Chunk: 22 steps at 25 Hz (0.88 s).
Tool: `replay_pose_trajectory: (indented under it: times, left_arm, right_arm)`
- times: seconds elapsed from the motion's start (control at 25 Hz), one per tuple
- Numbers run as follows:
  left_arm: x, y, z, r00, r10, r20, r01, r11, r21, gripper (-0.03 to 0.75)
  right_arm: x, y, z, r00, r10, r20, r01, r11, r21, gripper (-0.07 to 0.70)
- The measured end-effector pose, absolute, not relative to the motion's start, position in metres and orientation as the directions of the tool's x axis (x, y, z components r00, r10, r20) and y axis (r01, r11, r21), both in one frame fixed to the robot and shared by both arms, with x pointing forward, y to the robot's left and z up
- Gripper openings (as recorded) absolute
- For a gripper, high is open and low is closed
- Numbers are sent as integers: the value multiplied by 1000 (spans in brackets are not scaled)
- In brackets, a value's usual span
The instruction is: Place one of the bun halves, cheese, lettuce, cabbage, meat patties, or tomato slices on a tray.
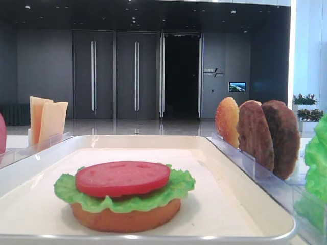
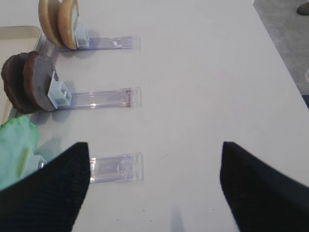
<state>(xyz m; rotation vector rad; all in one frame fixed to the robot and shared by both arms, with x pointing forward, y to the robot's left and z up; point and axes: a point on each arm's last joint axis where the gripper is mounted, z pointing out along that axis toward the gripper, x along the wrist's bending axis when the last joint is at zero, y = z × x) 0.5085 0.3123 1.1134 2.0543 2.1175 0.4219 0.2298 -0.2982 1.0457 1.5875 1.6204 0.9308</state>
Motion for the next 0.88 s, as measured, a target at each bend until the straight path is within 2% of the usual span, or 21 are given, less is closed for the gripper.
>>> replay_pose_trajectory:
  times: [0.16, 0.36, 0.52, 0.68, 0.88]
  left_arm:
    - [492, 312, 1132, -49, 996, 77, 926, 16, 377, 527]
    - [460, 312, 1163, -57, 996, 72, 872, 15, 490, 527]
    - [421, 310, 1190, -51, 997, 59, 799, 5, 602, 527]
    - [375, 308, 1213, -47, 998, 47, 704, 0, 710, 527]
    - [311, 308, 1215, -46, 998, 50, 605, -11, 796, 527]
  right_arm:
    - [230, -298, 1046, -29, 999, 15, 516, 2, 856, 556]
    - [230, -298, 1046, -29, 999, 15, 516, 2, 856, 556]
    - [230, -298, 1046, -29, 999, 15, 516, 2, 856, 556]
    - [230, -298, 1046, -29, 999, 15, 516, 2, 856, 556]
    - [230, -298, 1046, -29, 999, 15, 516, 2, 856, 556]
